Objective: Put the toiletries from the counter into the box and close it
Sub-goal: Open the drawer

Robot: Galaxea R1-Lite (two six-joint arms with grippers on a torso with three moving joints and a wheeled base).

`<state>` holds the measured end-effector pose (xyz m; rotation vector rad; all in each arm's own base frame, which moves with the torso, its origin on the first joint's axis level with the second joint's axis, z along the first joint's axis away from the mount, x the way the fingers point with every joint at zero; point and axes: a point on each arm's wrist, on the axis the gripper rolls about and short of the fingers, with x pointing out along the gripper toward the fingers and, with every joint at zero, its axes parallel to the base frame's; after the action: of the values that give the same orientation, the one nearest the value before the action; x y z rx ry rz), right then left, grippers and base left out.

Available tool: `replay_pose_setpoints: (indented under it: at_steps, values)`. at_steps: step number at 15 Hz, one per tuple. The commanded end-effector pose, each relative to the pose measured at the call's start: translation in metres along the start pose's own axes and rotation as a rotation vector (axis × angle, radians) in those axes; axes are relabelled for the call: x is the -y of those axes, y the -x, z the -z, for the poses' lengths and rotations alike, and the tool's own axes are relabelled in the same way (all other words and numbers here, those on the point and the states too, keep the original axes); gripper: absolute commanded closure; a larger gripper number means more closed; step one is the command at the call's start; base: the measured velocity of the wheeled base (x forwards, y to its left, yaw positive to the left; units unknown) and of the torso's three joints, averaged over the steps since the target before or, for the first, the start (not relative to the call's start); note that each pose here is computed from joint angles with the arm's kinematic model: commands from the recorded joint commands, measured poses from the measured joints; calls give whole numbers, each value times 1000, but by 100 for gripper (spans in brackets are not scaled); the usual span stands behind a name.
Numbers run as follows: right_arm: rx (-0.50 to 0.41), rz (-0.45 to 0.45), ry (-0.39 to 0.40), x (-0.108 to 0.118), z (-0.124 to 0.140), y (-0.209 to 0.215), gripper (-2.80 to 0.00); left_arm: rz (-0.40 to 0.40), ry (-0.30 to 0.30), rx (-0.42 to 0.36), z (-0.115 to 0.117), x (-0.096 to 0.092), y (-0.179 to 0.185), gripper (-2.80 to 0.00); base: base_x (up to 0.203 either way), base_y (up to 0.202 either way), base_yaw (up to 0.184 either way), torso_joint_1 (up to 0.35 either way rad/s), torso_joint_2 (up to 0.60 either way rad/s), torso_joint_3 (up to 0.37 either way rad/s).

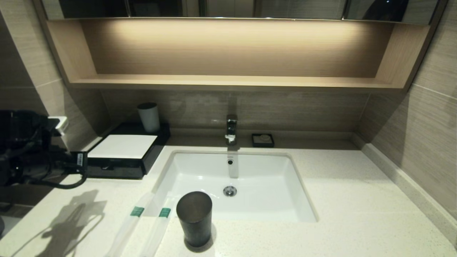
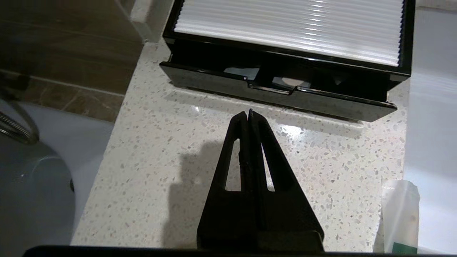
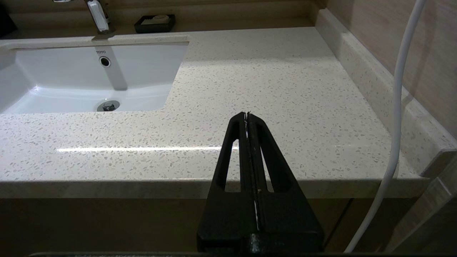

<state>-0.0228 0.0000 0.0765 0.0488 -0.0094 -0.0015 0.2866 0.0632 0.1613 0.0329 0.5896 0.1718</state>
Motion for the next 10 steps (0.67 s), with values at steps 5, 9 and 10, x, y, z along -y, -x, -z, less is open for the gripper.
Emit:
replay_pose_setpoints:
  at_steps: [5,9,10]
  values:
    - [0,0,0,0,0,0,0,14,4,-40,12,-1,-31,0,0,0,0,0,0,0]
    - [-2,0,0,0,0,0,0,20,4,-12,21,0,-45,0,0,0,0,0,0,0]
    - [-1,0,0,0,0,0,0,22,3,-18,23,1,-46,0,0,0,0,0,0,0]
